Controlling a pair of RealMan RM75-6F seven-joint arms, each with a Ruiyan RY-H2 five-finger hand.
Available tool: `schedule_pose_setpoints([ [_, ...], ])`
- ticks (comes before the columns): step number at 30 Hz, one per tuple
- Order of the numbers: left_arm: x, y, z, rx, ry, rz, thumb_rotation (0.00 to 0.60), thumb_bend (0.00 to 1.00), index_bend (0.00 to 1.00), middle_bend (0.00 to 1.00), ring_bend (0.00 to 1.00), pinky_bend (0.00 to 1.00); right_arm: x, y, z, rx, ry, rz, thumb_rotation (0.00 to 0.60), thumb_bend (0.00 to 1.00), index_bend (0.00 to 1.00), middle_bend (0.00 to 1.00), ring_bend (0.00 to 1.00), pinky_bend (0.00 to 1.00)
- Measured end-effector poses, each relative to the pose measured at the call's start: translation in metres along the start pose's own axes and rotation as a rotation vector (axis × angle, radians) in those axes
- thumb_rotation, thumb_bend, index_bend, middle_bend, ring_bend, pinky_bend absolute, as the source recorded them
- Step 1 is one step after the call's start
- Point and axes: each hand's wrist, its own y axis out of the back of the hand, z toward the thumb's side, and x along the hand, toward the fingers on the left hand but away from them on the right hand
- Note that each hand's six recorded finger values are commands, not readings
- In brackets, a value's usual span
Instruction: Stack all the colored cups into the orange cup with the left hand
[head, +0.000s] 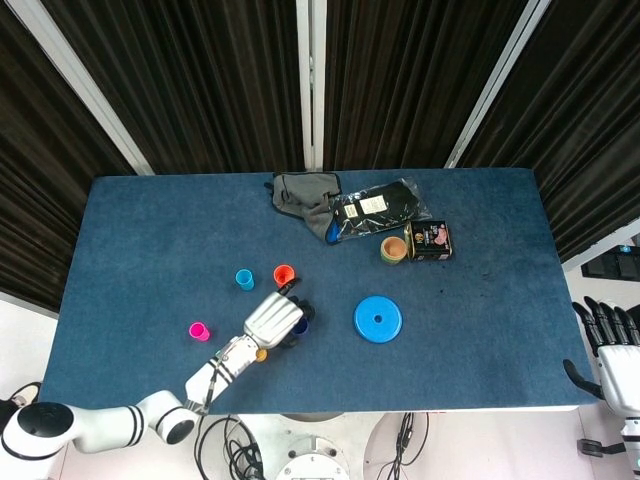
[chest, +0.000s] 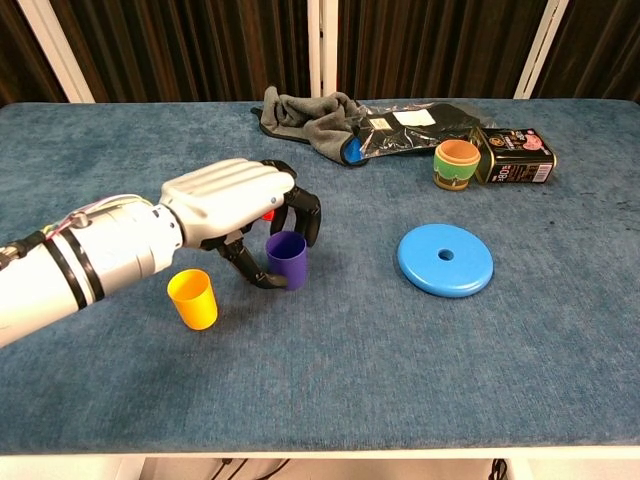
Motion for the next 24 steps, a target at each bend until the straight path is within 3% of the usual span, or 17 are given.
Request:
schedule_pose_setpoints([
  [15, 0.0, 0.008, -0.003, -0.034, 0.012, 0.006, 0.6, 0.24, 0.49, 0.47, 0.51, 0.14, 0.0, 0.001, -0.001, 0.003, -0.001, -0.002, 0.6, 0.26, 0.0, 0.0, 0.0, 0.0],
  [24, 0.0, 0.029, 0.002, 0.007, -0.014, 0.039, 0.6, 0.24, 0.5, 0.48, 0.52, 0.15, -0.001, 0.002, -0.001, 0.003, -0.001, -0.004, 0.6, 0.26, 0.0, 0.0, 0.0, 0.0],
])
